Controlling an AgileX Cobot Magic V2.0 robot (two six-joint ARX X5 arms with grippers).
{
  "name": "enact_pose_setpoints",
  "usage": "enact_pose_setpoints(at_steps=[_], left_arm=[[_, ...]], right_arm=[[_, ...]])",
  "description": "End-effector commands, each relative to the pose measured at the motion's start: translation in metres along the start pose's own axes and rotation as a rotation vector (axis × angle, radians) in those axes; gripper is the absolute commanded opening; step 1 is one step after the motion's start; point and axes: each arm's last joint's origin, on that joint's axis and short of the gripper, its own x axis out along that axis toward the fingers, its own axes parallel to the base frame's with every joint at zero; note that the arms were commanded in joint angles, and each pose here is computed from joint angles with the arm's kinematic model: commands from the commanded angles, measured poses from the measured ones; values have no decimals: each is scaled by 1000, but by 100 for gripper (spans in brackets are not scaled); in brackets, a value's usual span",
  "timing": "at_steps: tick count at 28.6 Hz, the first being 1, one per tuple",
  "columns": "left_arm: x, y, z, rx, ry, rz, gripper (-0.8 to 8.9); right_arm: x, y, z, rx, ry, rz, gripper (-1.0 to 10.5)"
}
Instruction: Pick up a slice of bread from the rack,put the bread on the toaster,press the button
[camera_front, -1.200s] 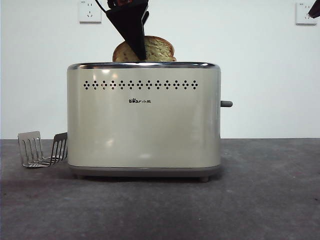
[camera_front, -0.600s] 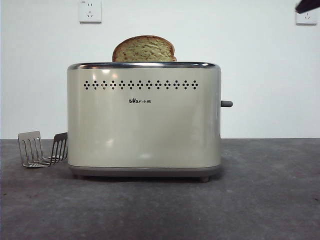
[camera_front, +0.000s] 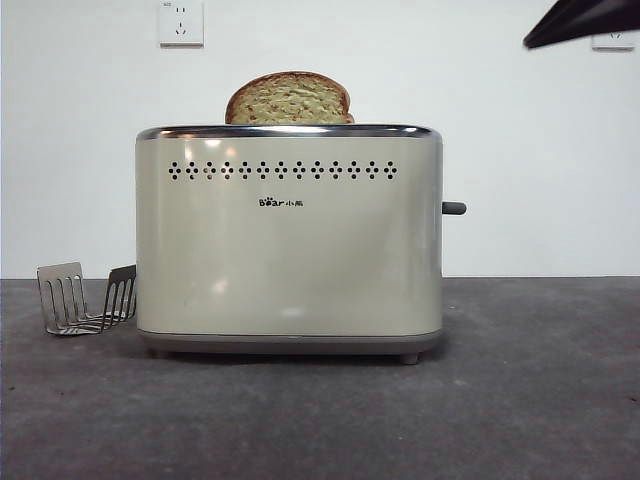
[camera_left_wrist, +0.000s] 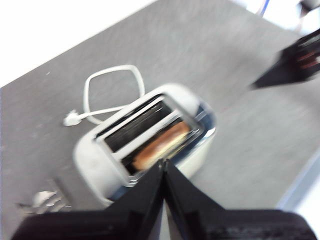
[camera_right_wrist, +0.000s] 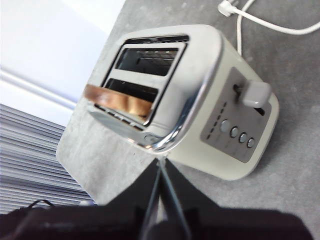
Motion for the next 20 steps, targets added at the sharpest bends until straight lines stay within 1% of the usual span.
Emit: enact_pose_setpoints(at_steps=[1,5,8,12,15,20], left_arm=[[-6,-3,-8,-61,1,-31,-5],[-13,-4,-26,-82,24,-33,-5],[-17,-5,-42,-91,42,-32,-5],[-12,-5,-64,-120,99,-23,-5],[-9,-6,-77,-144,130,-21,-4],[-11,-6,-90,-195,143,-18,-4]], right_arm=[[7,-8,4,43,9,3,-3],[18,-21,6,71,29,10,-3],[27,-31,10,99,40,50,-3],[37,-43,14,143,40,57,-4],[47,-52,15,161,50,58,-4],[70,-64,15,194,77,75,-4]])
